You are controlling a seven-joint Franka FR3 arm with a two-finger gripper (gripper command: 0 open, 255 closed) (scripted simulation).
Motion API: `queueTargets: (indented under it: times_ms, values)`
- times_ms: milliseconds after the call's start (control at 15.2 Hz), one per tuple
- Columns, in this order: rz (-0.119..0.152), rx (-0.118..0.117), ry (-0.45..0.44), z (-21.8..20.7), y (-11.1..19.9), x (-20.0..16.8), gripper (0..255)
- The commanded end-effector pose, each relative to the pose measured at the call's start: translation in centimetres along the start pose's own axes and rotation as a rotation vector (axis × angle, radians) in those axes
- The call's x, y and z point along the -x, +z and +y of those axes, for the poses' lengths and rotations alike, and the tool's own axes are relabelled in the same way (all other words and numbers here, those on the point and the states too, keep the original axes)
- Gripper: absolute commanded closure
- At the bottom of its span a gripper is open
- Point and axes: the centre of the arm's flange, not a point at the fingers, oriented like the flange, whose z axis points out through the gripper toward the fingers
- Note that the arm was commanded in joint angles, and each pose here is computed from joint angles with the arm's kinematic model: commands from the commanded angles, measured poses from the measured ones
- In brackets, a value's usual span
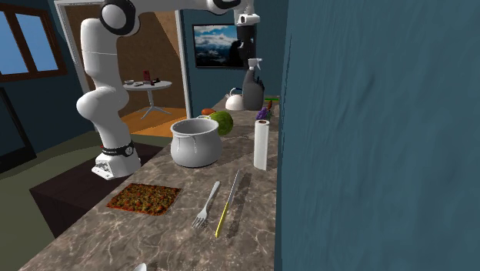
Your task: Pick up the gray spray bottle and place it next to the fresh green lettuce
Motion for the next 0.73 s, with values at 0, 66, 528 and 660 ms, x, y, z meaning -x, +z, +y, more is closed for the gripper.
queueTargets:
  times_ms: [0, 66, 528, 660]
  values:
    - [0.001, -0.001, 0.000, 0.0, 1.0, 0.0, 255]
    - [0.001, -0.001, 0.000, 0.1, 1.6, 0.1, 255]
    - [0.001, -0.001, 0.000, 0.3, 5.3, 0.2, 255]
    - [0.001, -0.001, 0.000, 0.3, 6.3, 0.3, 255]
